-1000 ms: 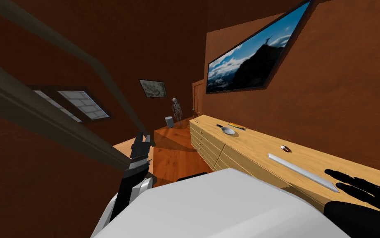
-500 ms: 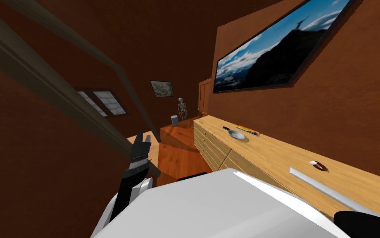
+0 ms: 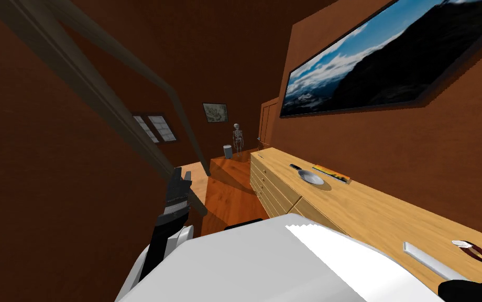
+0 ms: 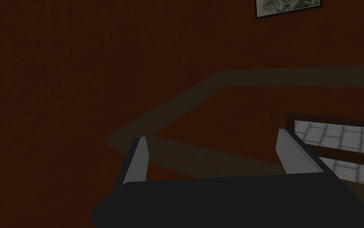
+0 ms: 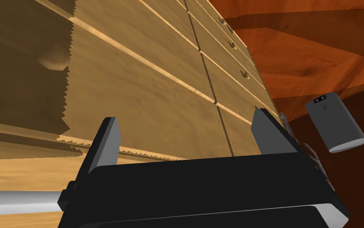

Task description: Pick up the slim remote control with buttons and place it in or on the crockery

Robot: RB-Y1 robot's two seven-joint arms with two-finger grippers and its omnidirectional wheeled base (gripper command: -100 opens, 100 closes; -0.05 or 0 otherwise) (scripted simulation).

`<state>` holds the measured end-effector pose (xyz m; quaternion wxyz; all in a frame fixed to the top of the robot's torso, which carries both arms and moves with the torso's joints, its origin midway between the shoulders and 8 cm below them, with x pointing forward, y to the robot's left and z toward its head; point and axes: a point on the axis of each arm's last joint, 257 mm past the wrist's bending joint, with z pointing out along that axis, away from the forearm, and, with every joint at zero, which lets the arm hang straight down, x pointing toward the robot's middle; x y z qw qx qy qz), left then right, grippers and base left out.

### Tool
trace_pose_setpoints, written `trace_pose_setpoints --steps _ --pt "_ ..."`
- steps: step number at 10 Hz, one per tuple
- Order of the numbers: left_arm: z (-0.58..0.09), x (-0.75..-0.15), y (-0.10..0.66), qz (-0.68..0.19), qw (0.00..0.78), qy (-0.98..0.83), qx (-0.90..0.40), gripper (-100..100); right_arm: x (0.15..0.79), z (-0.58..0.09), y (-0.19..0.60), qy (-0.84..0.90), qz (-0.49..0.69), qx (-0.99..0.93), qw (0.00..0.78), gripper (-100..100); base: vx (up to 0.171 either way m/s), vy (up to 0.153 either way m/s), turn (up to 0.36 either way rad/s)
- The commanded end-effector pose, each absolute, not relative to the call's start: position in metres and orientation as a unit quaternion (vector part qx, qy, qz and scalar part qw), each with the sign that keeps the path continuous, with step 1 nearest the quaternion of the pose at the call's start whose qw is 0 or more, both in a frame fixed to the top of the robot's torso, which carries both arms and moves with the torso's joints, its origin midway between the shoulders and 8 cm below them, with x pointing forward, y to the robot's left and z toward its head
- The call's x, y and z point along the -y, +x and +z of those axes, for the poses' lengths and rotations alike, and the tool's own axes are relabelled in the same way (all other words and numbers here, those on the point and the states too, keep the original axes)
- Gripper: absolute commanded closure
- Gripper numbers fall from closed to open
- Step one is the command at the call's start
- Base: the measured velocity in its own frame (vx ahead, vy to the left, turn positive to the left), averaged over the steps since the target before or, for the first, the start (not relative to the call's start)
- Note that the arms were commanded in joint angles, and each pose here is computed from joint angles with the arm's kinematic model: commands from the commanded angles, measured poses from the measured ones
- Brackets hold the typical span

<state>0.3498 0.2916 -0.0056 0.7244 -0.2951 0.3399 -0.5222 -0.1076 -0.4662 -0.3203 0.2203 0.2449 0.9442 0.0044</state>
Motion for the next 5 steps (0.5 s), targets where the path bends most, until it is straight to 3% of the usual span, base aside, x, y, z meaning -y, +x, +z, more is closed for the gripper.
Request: trace_pose_setpoints --steps 1,3,5 --pt "-0.006 -0.292 0.35 -0.522 0.724 -0.295 -0.34 0 0.469 -0.318 -0.132 0.238 -0.007 -0.951 0.195 -100 -0.008 -0.109 0.141" --pt "-0.006 -0.292 0.35 -0.522 0.724 -0.295 -0.34 0 0.485 -0.308 -0.169 0.207 -0.03 -0.968 0.142 -100 -0.026 -0.093 0.302" --pt "-0.006 -0.292 0.35 -0.522 0.724 -0.295 -0.34 0 0.491 -0.301 -0.187 0.188 -0.037 -0.975 0.111 -100 -0.039 -0.106 0.155"
